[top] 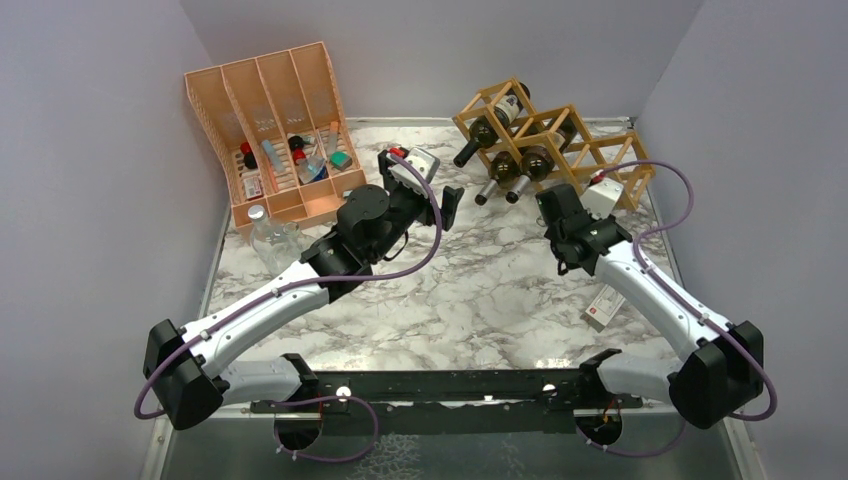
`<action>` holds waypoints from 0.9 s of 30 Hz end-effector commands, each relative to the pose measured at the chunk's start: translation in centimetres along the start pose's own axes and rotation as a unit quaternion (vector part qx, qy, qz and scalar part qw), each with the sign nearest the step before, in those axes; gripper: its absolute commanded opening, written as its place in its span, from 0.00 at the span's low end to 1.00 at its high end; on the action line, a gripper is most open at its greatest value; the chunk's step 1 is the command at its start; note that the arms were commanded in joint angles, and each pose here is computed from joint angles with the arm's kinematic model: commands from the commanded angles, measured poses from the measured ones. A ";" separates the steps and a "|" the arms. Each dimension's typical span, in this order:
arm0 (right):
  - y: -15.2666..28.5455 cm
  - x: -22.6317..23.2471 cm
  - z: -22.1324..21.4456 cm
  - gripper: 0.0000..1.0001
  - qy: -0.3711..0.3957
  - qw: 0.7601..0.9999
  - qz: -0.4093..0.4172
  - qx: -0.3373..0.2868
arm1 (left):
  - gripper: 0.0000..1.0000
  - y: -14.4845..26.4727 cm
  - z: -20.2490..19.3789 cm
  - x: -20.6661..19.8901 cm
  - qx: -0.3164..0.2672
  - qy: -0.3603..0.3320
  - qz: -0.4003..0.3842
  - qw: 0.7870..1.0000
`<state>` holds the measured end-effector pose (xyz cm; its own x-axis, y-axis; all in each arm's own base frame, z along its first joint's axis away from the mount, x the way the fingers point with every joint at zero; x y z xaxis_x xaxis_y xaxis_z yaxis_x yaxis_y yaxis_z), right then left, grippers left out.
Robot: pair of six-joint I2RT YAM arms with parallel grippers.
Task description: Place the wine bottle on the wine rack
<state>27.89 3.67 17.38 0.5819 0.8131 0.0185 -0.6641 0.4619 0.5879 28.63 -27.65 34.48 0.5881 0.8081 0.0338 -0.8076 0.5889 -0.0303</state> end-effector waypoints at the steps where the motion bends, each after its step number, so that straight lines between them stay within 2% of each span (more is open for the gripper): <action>1: -0.8 0.7 4.5 0.01 -0.031 0.996 -0.023 -0.080 | 0.99 0.6 1.9 0.6 -0.020 0.006 0.013 1.000; 7: -3.4 0.8 6.9 0.01 0.007 0.993 -0.033 -0.110 | 0.99 0.5 1.4 1.0 -0.011 -0.003 0.024 1.000; 21: -7.5 0.5 8.0 0.01 0.032 0.995 -0.034 -0.091 | 0.99 0.0 0.8 1.0 -0.002 -0.010 0.028 1.000; 27: -9.5 0.9 8.3 0.10 0.042 0.995 -0.025 -0.087 | 0.99 0.1 0.9 1.0 -0.002 -0.011 0.027 1.000</action>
<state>35.57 -2.59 16.02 0.5783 0.8008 -0.1559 -0.6457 0.5661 0.5124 28.90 -27.15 34.06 0.5626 0.8249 0.0552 -0.8257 0.5640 -0.0120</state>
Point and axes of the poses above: each gripper's point midway between its finger pads, its own y axis back along the fingers, its own x axis along the line the jaws close on, z = x × y, the point moved 2 cm from there along y, back along the fingers, and after that the axes turned 1 degree about -y, right-handed, at the moved point
